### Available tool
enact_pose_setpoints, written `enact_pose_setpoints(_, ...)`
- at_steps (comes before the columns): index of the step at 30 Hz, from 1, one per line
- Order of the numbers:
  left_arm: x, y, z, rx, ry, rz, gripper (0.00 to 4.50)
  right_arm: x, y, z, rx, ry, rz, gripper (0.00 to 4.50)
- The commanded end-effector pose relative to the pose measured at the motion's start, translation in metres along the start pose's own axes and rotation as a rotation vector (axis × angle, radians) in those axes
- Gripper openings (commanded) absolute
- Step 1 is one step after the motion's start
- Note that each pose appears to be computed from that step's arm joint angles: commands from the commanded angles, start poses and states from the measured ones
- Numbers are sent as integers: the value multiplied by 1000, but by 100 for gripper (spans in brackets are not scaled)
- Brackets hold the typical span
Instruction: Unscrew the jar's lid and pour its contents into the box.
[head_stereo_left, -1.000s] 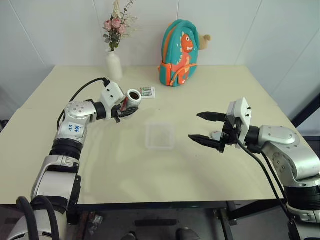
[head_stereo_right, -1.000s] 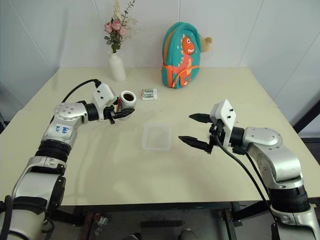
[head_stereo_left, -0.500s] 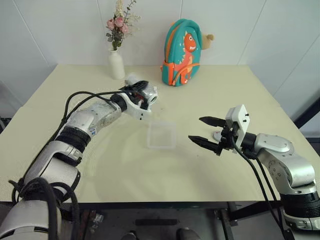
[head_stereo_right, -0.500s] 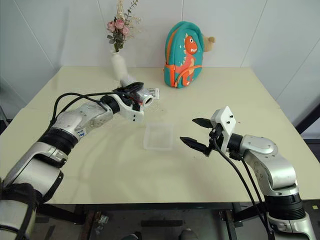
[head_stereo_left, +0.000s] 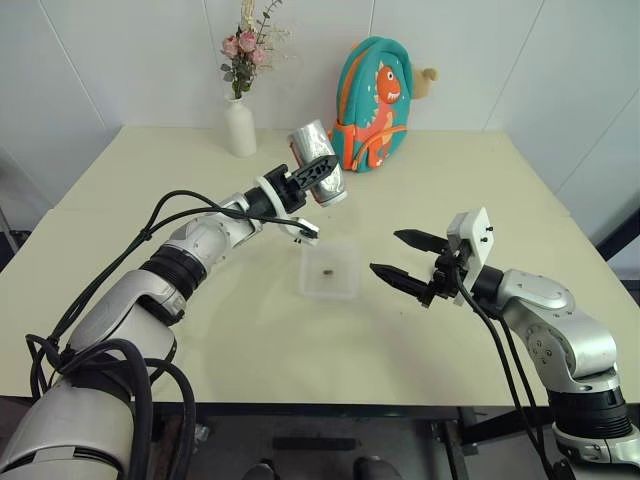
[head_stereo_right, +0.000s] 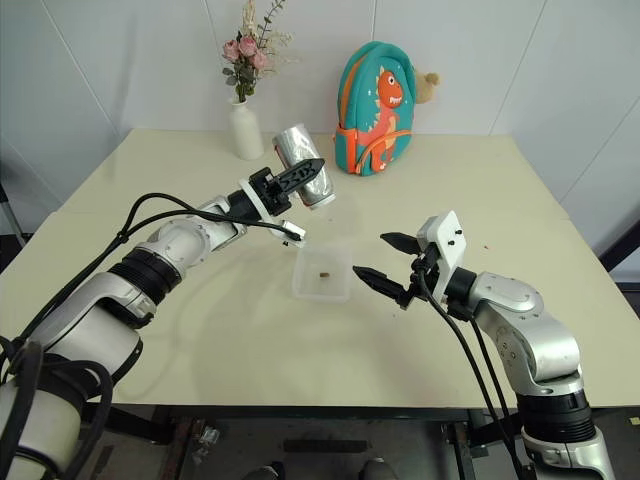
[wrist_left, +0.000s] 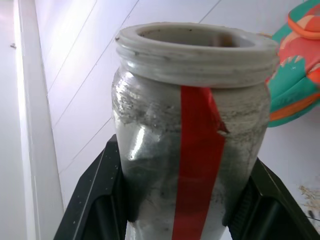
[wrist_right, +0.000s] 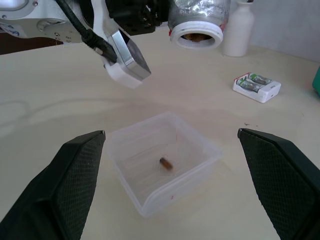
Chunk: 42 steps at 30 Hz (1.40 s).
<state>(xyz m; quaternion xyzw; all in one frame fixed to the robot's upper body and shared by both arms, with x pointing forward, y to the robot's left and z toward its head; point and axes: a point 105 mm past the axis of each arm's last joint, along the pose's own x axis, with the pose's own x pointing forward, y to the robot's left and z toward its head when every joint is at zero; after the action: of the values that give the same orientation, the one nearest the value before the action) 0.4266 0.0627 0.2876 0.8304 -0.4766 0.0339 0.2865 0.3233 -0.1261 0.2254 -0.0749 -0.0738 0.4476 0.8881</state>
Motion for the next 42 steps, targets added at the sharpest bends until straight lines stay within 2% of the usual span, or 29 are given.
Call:
enact_pose_setpoints(1, -2, 9, 0, -25, 6, 43, 197, -2, 0, 12, -23, -52, -8, 448)
enact_pose_setpoints(8, -9, 5, -4, -28, 6, 30, 197, 1, 1, 11, -19, -63, -2, 448)
enact_pose_setpoints(10, -11, 2, -7, -99, 24, 8, 197, 2, 2, 9, -14, -63, 0, 448)
enact_pose_setpoints(13, -22, -9, -17, -302, 78, -60, 197, 2, 4, 5, -13, -59, 3, 448)
enact_pose_setpoints(16, -32, -19, -26, -562, 156, -113, 197, 1, 6, 4, -12, -57, 4, 448)
enact_pose_setpoints(17, -36, -25, -30, -704, 216, -143, 197, 1, 6, 4, -13, -55, 5, 448)
enact_pose_setpoints(20, -60, -59, -50, -1198, 504, -230, 197, 0, 7, 4, -20, -46, 12, 448)
enact_pose_setpoints(22, -86, -88, -66, -1567, 759, -244, 197, -2, 6, 6, -32, -39, 16, 448)
enact_pose_setpoints(24, -108, -109, -70, -1893, 958, -223, 197, -4, 4, 5, -46, -22, 21, 448)
enact_pose_setpoints(26, -119, -116, -71, -2045, 1044, -192, 197, -5, 4, 4, -56, -8, 26, 448)
enact_pose_setpoints(29, -160, -135, -71, -2279, 1262, -42, 197, -6, 1, 2, -72, 10, 32, 448)
enact_pose_setpoints(31, -184, -146, -66, -2241, 1370, -50, 197, -5, -1, 3, -78, 10, 31, 448)
enact_pose_setpoints(32, -189, -147, -65, -2242, 1370, -24, 197, -5, -1, 3, -79, 9, 32, 448)
enact_pose_setpoints(35, -199, -142, -78, -2227, 1340, 202, 197, -5, -2, 3, -80, 9, 34, 448)
enact_pose_setpoints(38, -196, -144, -67, -2242, 1280, 149, 197, -5, -1, 5, -85, 9, 38, 448)
enact_pose_setpoints(39, -195, -140, -67, -2249, 1223, 191, 197, -4, -1, 5, -85, 8, 39, 448)
enact_pose_setpoints(42, -201, -141, -63, -2300, 1216, 262, 197, -4, -1, 6, -88, 5, 37, 448)
